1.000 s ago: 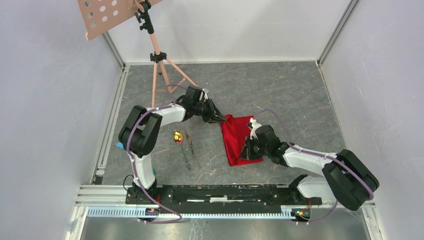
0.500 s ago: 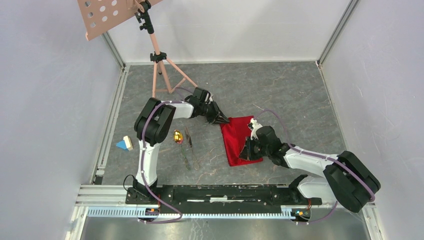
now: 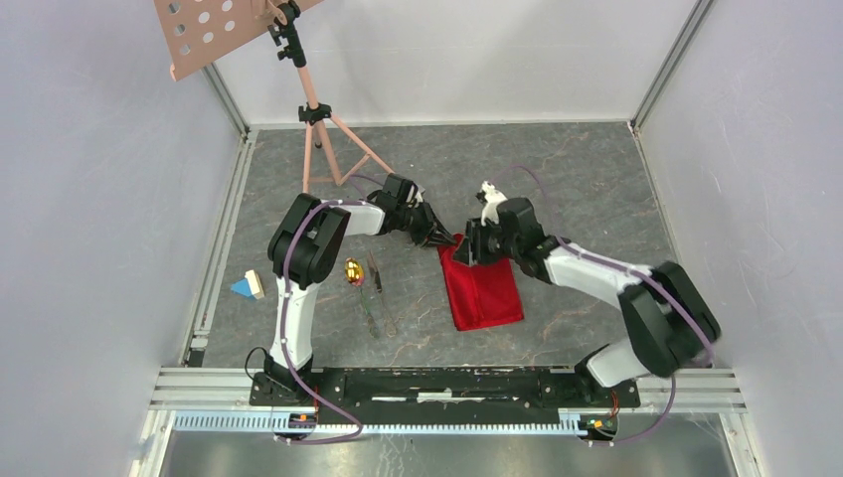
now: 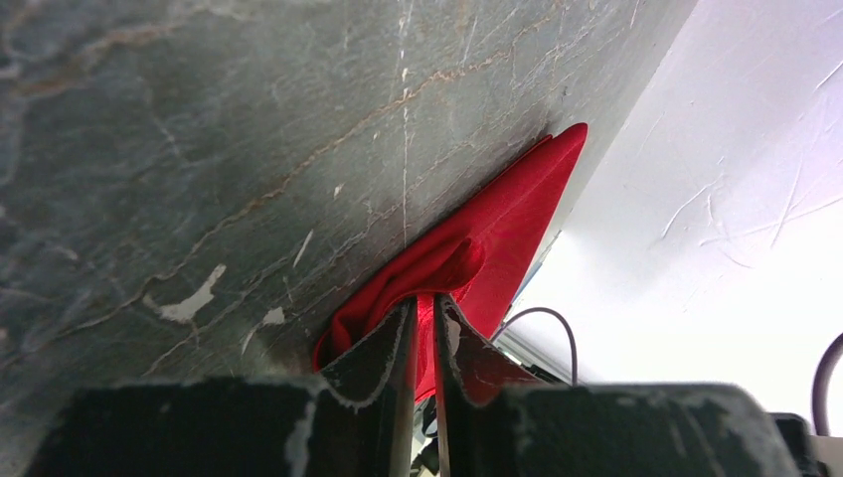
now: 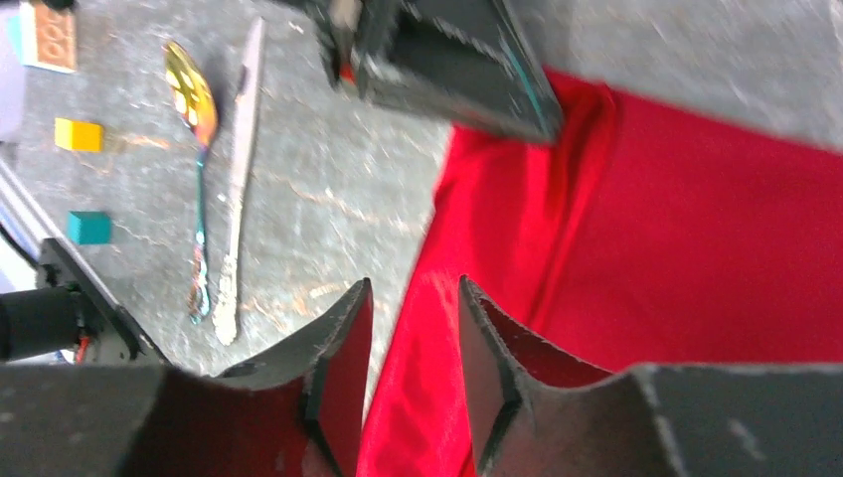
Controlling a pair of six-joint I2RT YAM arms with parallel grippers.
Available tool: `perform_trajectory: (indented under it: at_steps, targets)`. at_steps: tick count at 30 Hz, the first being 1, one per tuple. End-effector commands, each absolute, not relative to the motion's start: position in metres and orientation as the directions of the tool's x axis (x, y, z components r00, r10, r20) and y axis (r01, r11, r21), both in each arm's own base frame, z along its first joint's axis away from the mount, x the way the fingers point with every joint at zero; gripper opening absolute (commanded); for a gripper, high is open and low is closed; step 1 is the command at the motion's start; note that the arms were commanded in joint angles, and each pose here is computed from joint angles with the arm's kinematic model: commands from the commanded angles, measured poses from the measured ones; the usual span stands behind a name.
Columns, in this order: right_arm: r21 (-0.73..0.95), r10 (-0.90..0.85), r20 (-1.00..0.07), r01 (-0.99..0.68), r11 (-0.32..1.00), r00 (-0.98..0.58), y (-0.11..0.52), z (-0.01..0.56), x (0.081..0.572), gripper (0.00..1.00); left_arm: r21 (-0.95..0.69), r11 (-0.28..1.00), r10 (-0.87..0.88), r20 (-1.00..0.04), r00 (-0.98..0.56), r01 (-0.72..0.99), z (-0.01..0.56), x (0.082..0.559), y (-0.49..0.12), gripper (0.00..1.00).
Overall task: Fold the napkin into a case and place the utensils inside
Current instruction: Smooth out the lower triangle-folded napkin at the center of the board.
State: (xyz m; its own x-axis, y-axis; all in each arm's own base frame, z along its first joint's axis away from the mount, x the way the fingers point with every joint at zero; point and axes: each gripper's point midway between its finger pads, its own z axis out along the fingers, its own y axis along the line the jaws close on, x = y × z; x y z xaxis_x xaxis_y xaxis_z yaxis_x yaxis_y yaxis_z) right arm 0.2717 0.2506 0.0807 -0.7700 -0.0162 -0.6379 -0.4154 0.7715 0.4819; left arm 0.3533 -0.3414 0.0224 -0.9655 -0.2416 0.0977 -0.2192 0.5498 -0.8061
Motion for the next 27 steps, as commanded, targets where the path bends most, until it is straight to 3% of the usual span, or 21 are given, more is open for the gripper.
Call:
perform_trajectory:
  at_steps: [1, 9, 16, 27]
  targets:
    - [0.558, -0.023, -0.685, -0.545, 0.626, -0.728, 0.299, 0.099, 0.304, 0.39, -0.786, 0.571, -0.241, 0.117, -0.964, -0.238, 0.007, 0.351, -0.340, 0.18]
    - [0.594, -0.059, -0.668, -0.580, 0.558, -0.742, 0.321, 0.063, 0.321, 0.38, -0.778, 0.579, -0.240, 0.124, -0.963, -0.244, 0.001, 0.350, -0.337, 0.18]
    - [0.650, -0.065, -0.600, -0.533, 0.541, -0.798, 0.296, 0.025, 0.264, 0.37, -0.772, 0.585, -0.243, 0.127, -0.962, -0.250, -0.005, 0.350, -0.336, 0.17]
    - [0.719, -0.048, -0.562, -0.516, 0.465, -0.826, 0.279, 0.038, 0.185, 0.39, -0.769, 0.588, -0.244, 0.127, -0.961, -0.251, -0.008, 0.351, -0.335, 0.17]
